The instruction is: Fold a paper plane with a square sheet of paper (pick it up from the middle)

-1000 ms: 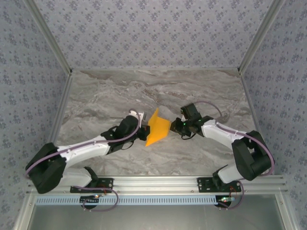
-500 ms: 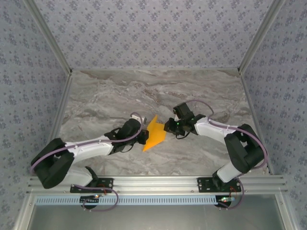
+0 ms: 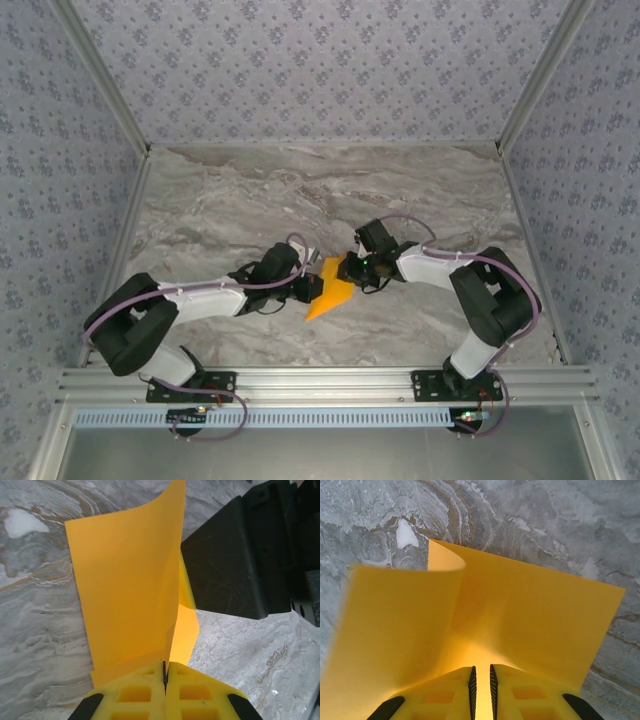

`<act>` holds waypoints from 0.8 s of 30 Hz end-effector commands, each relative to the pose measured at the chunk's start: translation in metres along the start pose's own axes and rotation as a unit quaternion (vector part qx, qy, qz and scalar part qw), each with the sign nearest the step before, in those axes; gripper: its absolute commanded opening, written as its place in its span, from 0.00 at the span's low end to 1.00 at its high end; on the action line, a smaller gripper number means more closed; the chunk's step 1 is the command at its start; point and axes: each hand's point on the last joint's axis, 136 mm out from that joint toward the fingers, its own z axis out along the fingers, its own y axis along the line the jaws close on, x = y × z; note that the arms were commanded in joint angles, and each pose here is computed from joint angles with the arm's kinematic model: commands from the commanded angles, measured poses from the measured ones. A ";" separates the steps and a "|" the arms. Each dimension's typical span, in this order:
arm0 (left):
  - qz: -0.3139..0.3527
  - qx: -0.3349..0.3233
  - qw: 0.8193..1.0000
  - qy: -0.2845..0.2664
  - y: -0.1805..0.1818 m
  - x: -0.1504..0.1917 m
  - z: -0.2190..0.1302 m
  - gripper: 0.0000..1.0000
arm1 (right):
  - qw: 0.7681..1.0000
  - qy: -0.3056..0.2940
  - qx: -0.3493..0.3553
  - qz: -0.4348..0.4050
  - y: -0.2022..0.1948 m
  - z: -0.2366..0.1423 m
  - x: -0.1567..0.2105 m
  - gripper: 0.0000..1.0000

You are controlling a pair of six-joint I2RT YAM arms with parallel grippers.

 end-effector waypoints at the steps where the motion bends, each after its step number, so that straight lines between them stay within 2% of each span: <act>1: 0.024 0.047 0.999 0.006 -0.020 -0.008 0.004 0.07 | 1.000 0.009 -0.007 0.000 0.001 0.004 0.005 0.18; 6: 0.050 0.065 0.996 0.019 -0.026 -0.007 0.009 0.07 | 1.000 0.015 0.005 0.009 -0.012 0.005 0.011 0.12; 12: 0.055 0.073 0.995 0.026 -0.026 -0.007 0.013 0.07 | 1.000 0.007 0.001 0.020 -0.020 0.001 0.014 0.10; 19: -0.002 0.054 0.998 0.026 -0.008 -0.009 0.019 0.07 | 1.000 -0.013 -0.026 0.009 -0.019 -0.009 0.012 0.10; 24: -0.044 0.071 0.996 0.033 -0.008 -0.005 0.024 0.08 | 0.999 -0.010 -0.036 -0.002 -0.015 -0.010 0.014 0.12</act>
